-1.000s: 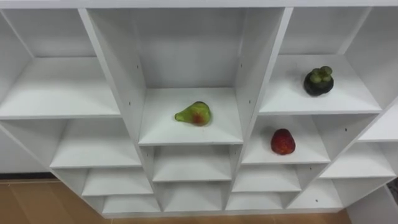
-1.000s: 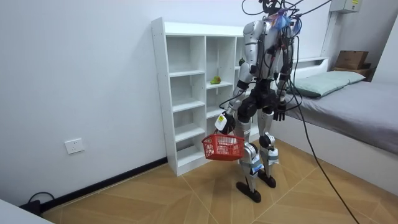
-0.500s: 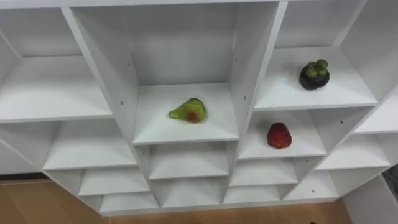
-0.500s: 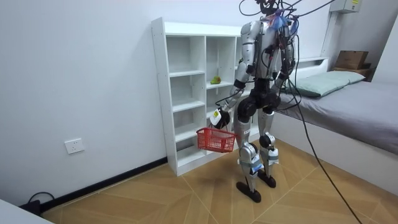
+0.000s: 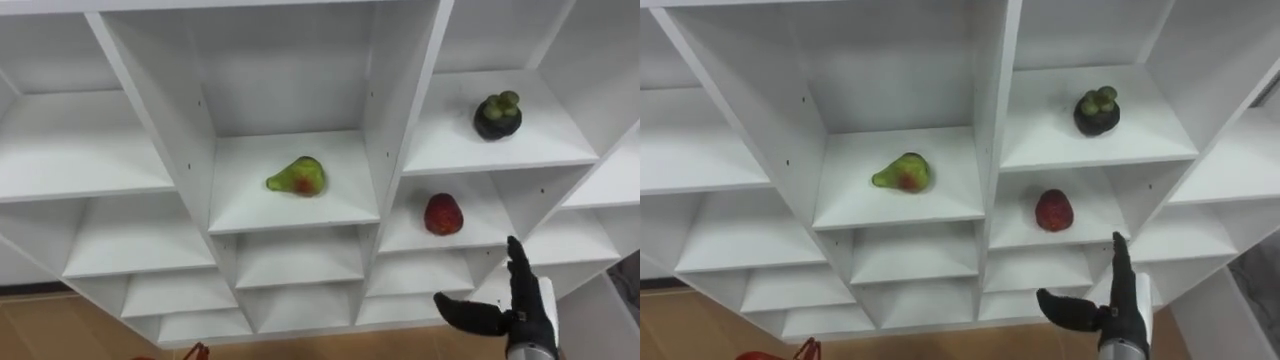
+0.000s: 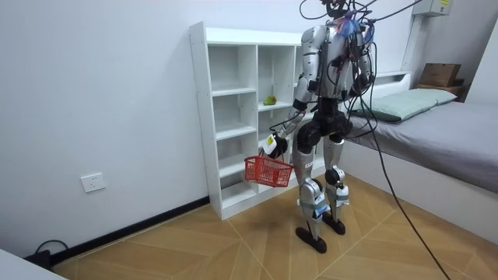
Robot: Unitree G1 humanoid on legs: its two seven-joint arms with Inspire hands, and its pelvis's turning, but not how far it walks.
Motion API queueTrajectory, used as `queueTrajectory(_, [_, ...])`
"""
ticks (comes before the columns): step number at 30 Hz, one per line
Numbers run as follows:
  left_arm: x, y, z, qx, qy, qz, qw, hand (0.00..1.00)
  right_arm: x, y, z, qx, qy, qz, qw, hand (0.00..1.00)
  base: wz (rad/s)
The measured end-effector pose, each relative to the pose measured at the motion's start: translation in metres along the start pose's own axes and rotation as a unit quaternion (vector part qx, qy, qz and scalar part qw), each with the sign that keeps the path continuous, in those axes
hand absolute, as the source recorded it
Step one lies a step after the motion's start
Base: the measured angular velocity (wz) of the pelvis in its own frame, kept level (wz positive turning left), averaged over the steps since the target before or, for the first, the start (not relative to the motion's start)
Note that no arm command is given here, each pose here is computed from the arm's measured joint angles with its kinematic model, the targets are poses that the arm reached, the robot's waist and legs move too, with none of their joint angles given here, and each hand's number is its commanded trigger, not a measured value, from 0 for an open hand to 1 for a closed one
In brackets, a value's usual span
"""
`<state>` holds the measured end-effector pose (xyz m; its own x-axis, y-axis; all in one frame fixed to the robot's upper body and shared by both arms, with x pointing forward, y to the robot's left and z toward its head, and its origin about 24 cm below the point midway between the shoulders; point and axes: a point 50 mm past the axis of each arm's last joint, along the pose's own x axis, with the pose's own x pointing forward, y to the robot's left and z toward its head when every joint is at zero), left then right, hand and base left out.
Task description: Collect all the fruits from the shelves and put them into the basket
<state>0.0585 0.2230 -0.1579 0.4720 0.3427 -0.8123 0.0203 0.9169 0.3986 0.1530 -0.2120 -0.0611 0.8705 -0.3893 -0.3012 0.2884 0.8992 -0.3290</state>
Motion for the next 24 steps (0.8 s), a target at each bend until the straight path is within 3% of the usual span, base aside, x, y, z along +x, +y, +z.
queueTrajectory(14, [-0.001, 0.007, -0.006, 0.003, 0.006, 0.004, 1.0, 1.0, -0.003, -0.015, 0.078, 0.05, -0.186, -0.082, 0.978, 0.0, -0.03])
queueTrajectory(24, [-0.001, 0.006, -0.009, 0.019, 0.012, -0.003, 1.0, 1.0, -0.009, -0.026, 0.107, 0.062, -0.253, -0.115, 0.959, 0.0, -0.04])
